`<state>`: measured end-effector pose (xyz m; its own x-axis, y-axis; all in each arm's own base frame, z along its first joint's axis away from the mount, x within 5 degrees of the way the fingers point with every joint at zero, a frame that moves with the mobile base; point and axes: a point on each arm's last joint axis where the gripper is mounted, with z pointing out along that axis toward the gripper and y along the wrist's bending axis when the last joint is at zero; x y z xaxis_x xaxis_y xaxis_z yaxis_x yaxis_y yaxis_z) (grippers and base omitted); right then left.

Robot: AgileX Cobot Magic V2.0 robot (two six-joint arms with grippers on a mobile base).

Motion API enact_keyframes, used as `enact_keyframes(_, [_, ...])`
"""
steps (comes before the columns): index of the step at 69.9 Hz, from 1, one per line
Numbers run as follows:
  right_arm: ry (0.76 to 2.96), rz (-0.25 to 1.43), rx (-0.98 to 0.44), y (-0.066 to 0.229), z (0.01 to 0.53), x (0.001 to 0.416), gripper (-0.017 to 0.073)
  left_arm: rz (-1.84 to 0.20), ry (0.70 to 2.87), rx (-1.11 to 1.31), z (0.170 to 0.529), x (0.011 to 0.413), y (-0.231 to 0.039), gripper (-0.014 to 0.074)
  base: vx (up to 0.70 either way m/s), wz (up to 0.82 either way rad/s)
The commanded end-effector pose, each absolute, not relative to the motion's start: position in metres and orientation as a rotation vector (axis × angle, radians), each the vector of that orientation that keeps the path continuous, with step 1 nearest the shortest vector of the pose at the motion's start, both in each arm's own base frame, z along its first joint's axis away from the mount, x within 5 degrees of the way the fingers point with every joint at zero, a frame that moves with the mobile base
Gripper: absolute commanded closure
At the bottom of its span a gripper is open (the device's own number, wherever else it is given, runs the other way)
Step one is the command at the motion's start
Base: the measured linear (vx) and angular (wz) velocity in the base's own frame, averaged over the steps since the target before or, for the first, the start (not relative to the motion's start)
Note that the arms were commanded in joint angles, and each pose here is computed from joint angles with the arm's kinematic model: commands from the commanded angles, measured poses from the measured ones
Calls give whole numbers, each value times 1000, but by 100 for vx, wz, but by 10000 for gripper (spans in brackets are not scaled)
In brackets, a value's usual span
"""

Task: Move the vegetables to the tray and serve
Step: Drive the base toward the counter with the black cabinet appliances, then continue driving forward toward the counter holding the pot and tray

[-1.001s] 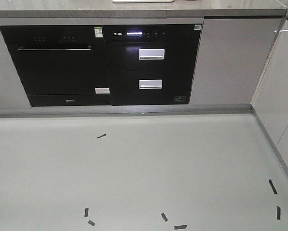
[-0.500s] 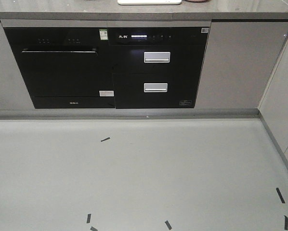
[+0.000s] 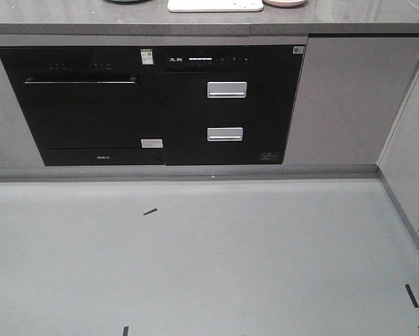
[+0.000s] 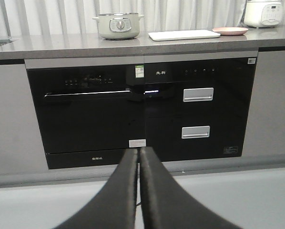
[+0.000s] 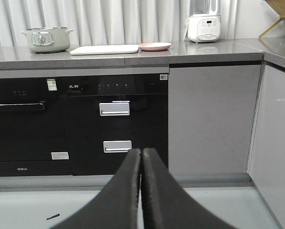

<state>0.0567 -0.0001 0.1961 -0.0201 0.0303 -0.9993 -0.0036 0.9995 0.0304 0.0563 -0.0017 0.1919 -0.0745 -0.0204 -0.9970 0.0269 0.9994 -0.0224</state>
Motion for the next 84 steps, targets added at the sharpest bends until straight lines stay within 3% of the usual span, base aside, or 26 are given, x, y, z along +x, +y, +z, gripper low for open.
enact_keyframes(1, [1522, 27, 15, 0, 198, 57, 562, -47, 1578, -6, 191, 57, -2, 599, 10, -2])
enact_keyframes(84, [1522, 27, 15, 0, 198, 57, 562, -47, 1578, -6, 191, 57, -2, 599, 12, 1])
